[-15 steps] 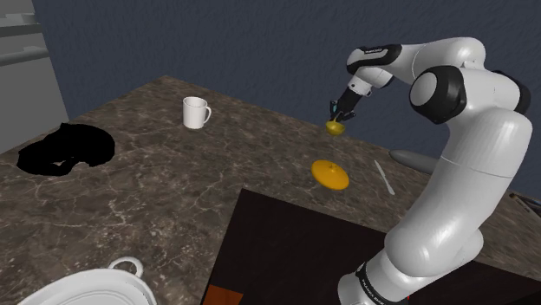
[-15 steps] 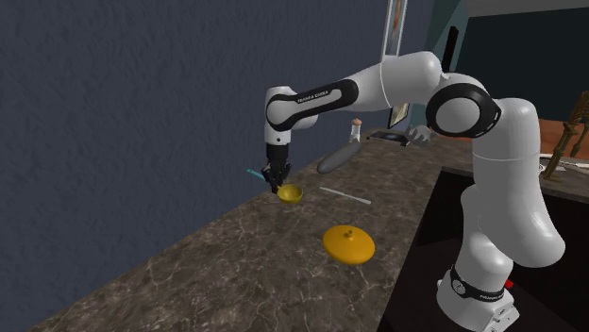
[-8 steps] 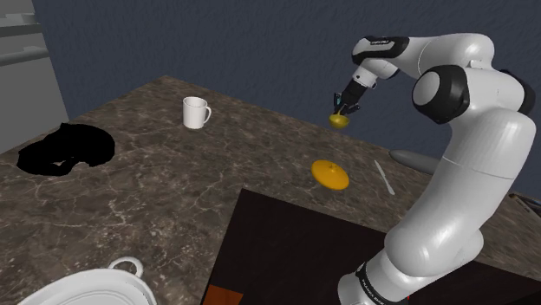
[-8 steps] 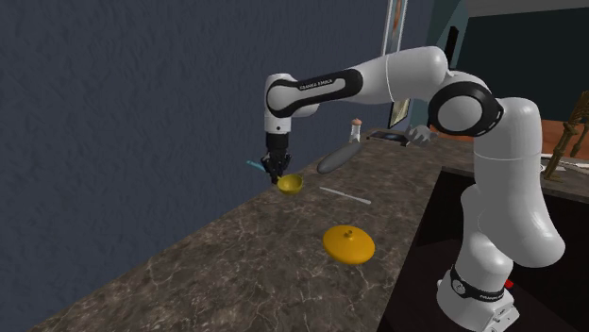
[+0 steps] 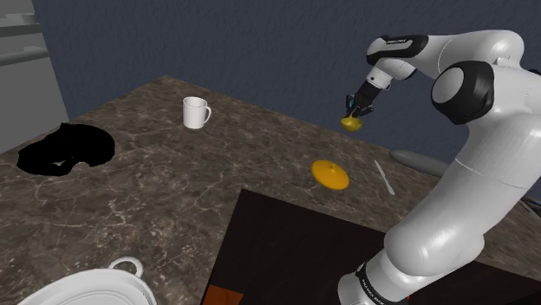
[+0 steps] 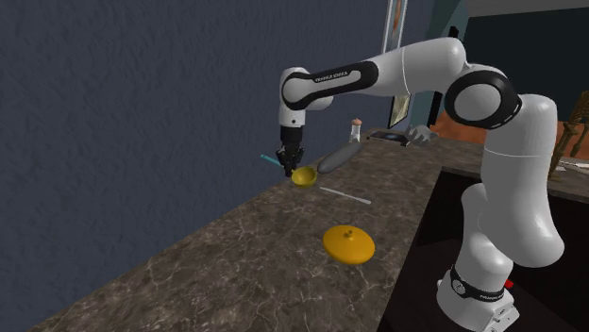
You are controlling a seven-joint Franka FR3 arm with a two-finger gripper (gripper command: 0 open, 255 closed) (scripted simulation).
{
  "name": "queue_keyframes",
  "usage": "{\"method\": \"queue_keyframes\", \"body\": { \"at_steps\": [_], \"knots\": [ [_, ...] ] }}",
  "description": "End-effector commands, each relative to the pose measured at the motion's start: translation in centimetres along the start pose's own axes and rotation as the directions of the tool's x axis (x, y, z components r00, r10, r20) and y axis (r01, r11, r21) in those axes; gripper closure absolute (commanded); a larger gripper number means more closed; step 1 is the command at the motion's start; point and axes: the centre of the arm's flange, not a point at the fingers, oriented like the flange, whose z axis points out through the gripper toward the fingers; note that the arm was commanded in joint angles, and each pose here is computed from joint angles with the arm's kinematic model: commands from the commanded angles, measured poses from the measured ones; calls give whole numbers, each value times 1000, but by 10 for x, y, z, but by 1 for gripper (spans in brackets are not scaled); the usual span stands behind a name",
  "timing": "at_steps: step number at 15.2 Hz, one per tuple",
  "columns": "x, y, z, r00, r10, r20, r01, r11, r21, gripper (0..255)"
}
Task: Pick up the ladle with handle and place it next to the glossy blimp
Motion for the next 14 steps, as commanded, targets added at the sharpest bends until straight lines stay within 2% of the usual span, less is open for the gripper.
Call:
{"method": "queue_keyframes", "body": {
  "at_steps": [1,14],
  "knots": [
    [-11,22,-5,1000,-1,0,1,1000,0,255],
    [-89,173,-25,1000,-1,0,1,1000,0,255]
  ]
}}
